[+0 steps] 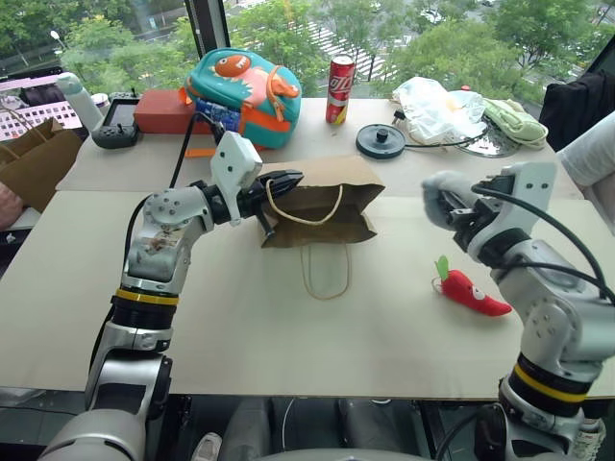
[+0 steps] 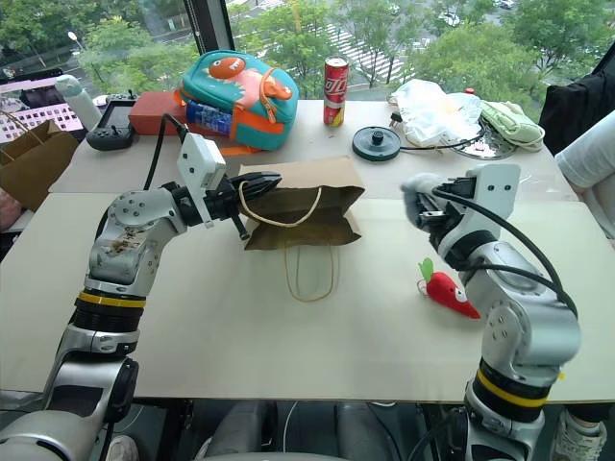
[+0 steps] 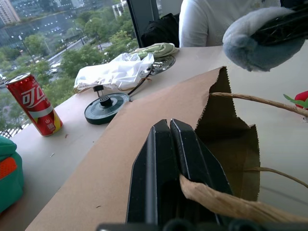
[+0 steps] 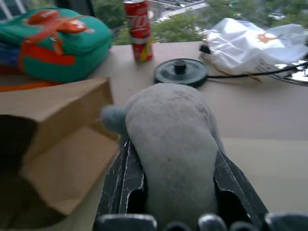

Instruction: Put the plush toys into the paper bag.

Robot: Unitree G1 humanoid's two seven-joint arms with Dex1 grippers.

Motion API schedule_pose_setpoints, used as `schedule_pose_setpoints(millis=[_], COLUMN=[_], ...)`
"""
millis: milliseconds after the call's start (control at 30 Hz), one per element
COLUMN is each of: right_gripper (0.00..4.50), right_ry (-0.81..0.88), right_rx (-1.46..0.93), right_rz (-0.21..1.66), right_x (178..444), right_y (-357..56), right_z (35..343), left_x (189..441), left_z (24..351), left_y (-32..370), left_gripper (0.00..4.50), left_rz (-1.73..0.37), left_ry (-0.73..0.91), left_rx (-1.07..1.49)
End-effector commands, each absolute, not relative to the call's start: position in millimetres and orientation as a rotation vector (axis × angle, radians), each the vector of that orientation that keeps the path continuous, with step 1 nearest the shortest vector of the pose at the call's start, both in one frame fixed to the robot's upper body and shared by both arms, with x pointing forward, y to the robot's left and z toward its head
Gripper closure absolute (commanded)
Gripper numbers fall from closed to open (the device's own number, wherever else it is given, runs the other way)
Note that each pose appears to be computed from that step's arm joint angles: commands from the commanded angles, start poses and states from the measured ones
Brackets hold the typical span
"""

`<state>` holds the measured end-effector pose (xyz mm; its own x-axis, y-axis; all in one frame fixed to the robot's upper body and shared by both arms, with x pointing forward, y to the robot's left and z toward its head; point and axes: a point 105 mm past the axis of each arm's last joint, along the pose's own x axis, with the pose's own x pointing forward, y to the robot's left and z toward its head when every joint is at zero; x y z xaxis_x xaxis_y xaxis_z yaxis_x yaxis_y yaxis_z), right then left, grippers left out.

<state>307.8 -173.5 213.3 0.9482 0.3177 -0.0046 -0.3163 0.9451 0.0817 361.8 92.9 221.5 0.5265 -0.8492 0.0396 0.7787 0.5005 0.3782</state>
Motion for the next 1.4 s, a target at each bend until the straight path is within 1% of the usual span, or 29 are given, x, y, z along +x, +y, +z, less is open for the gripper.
schedule_pose_setpoints(millis=[33,200,267,367,467,700,800,900,1033,1233,1400], right_gripper=[3.3,3.3,3.3,3.3,3.3,3.3,3.3,3.3,3.3,3.3,3.3], right_ry=[0.022,0.099,0.11,0.131,0.167,0.159,0.149,0.12,0.125,0.161,0.151], right_rx=[0.054,0.039,0.037,0.036,0.014,-0.009,-0.024,0.001,0.046,0.159,0.153], right_rz=[0.539,0.671,0.697,0.703,0.663,0.639,0.6,0.526,0.444,0.313,0.235], right_x=[280.2,266.2,267.0,275.0,288.3,309.5,325.4,354.4,376.6,392.8,397.7], right_y=[-135.3,-106.3,-95.0,-79.3,-70.8,-53.8,-50.2,-44.6,-44.4,-53.4,-66.9], right_z=[219.3,205.0,202.6,197.2,186.9,181.7,178.4,183.7,183.2,176.2,175.8], left_x=[360.3,360.4,360.4,360.1,359.5,358.2,357.7,354.9,353.2,353.2,353.5], left_z=[236.6,237.2,237.6,238.5,239.6,240.1,240.7,238.8,236.5,236.8,236.6], left_y=[91.3,90.9,90.4,89.7,88.9,86.6,84.9,80.0,77.3,76.2,77.3], left_gripper=[4.5,4.5,4.5,4.5,4.5,4.5,4.5,4.5,4.5,4.5,4.5], left_rz=[-0.994,-0.997,-0.999,-1.004,-1.009,-1.02,-1.026,-1.05,-1.065,-1.07,-1.066], left_ry=[-0.279,-0.278,-0.278,-0.279,-0.282,-0.282,-0.284,-0.281,-0.277,-0.278,-0.274], left_rx=[0.337,0.335,0.335,0.336,0.335,0.335,0.333,0.331,0.333,0.335,0.338])
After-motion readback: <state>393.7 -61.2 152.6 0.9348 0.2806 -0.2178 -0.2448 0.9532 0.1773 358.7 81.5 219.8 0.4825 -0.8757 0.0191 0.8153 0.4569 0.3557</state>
